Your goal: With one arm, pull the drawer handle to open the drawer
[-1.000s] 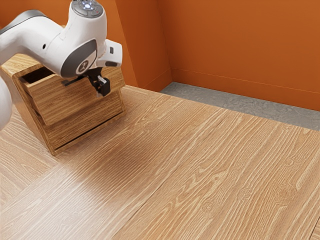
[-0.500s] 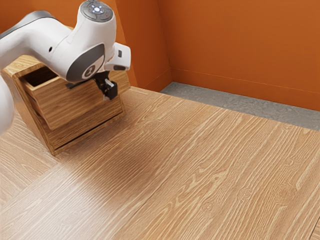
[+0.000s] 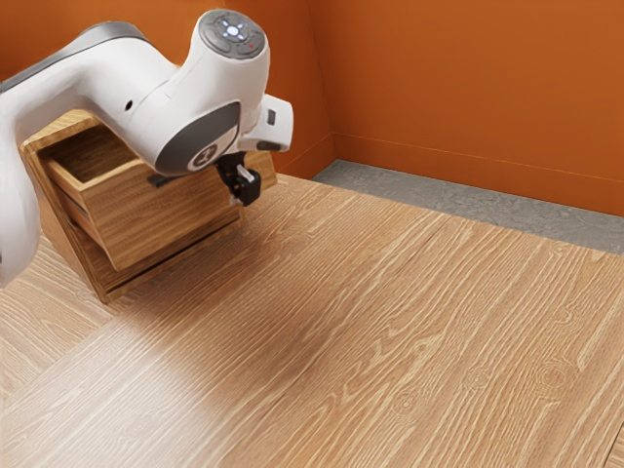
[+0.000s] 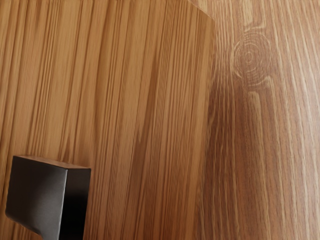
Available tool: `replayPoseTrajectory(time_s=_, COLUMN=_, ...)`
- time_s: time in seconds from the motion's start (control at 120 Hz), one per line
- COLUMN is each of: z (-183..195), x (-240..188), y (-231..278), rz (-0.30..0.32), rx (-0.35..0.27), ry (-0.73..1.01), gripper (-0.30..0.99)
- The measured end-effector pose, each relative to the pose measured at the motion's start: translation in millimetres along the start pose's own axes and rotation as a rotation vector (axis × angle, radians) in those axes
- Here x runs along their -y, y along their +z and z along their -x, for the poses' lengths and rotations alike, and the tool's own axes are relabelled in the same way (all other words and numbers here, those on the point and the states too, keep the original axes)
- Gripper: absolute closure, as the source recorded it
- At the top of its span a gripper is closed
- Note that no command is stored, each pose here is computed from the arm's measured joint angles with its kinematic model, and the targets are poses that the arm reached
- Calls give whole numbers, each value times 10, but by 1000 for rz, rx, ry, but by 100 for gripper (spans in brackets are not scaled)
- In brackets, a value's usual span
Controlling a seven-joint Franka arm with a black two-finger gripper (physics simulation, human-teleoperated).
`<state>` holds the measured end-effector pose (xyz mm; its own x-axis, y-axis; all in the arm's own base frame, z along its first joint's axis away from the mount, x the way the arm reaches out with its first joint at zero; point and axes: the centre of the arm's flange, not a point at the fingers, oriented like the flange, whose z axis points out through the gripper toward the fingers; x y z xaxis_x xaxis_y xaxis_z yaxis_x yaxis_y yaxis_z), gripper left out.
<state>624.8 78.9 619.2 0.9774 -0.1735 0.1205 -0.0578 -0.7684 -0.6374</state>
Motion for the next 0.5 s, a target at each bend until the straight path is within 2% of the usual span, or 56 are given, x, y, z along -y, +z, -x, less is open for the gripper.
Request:
replayPoseTrajectory(time_s=0.25, z=-50, x=-198, y=-103, rz=-21, rx=4, ry=12, gripper=0)
replayPoseTrajectory(time_s=0.283, z=-55, x=-216, y=-138, rz=-23, rx=3, ry=12, gripper=3)
replayPoseTrajectory(time_s=0.308, z=-65, x=-193, y=-228, rz=-34, rx=-3, ry=6, gripper=16)
replayPoseTrajectory(time_s=0.325, z=-69, x=-166, y=-307, rz=-41, rx=-9, ry=0, gripper=30)
replayPoseTrajectory(time_s=0.4, z=-191, x=-536, y=-1108, rz=-61, rx=-100, ry=39, gripper=19)
replayPoseTrajectory(time_s=0.442, z=-123, x=-598, y=-1412, rz=0, rx=-129, ry=26, gripper=15)
replayPoseTrajectory(time_s=0.5, z=12, x=-441, y=-1455, rz=136, rx=-94, ry=-47, gripper=10)
